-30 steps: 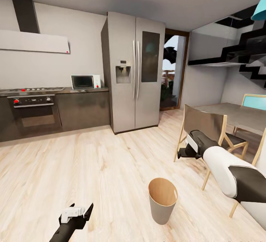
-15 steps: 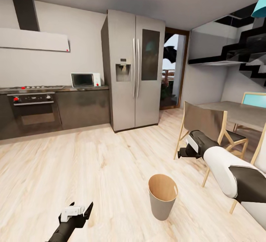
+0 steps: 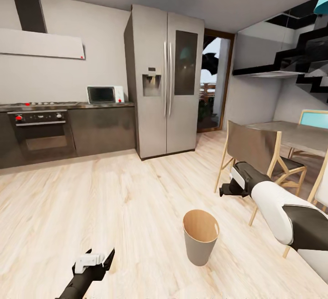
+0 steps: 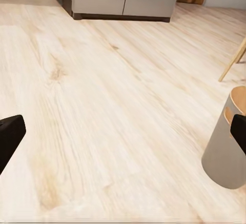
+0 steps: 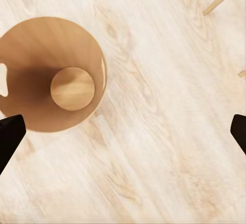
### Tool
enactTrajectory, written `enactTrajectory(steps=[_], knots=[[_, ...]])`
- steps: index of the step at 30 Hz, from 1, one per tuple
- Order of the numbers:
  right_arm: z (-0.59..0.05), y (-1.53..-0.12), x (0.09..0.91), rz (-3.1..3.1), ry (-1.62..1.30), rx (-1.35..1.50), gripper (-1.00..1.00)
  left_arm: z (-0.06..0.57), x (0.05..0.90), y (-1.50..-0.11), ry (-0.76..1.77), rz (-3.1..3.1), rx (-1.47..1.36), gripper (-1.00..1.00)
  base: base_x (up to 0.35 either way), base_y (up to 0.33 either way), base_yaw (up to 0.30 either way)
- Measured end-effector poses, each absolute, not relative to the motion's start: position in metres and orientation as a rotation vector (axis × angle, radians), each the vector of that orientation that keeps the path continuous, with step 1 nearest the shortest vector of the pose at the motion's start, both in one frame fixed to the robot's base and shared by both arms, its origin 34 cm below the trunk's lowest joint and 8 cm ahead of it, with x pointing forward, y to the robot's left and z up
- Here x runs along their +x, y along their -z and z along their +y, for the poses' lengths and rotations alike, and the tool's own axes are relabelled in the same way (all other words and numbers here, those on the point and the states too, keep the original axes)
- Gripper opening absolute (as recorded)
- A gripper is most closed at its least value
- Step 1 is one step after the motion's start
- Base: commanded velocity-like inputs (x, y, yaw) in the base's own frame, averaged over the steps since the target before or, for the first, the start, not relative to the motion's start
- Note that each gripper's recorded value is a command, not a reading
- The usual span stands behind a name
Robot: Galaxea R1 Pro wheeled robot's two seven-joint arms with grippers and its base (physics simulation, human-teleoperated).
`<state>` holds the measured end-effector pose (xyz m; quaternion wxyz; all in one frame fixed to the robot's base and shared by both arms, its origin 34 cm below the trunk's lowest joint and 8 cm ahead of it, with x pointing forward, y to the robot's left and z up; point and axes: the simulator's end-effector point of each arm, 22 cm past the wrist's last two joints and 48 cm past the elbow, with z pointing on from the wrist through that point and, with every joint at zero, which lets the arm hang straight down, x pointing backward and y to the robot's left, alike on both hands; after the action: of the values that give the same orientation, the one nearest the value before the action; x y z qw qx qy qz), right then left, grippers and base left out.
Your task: Put the three can of soda from the living room inside the tash can in the kitchen.
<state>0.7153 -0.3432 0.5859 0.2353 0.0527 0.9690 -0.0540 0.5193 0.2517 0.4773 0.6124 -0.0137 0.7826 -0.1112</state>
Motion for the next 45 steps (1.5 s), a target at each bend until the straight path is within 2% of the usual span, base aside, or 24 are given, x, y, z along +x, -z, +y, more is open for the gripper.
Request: enactTrajectory(steps=[12,28,45], knots=[[-0.343,-0.568,0.714,2.69,0.153,0.141,1.0,0.252,0.518,-0.467,0.256,1.83,-0.034,1.0,0.025,0.0,0.0],[-0.344,-0.558,0.708,2.707,0.173,0.129,1.0,0.252,0.518,-0.465,0.261,1.843,-0.035,1.0,0.275,0.0,0.0],[-0.346,-0.523,0.712,2.728,0.193,0.112,1.0,0.25,0.516,-0.445,0.266,1.889,-0.045,1.0,0.032,0.0,0.0]])
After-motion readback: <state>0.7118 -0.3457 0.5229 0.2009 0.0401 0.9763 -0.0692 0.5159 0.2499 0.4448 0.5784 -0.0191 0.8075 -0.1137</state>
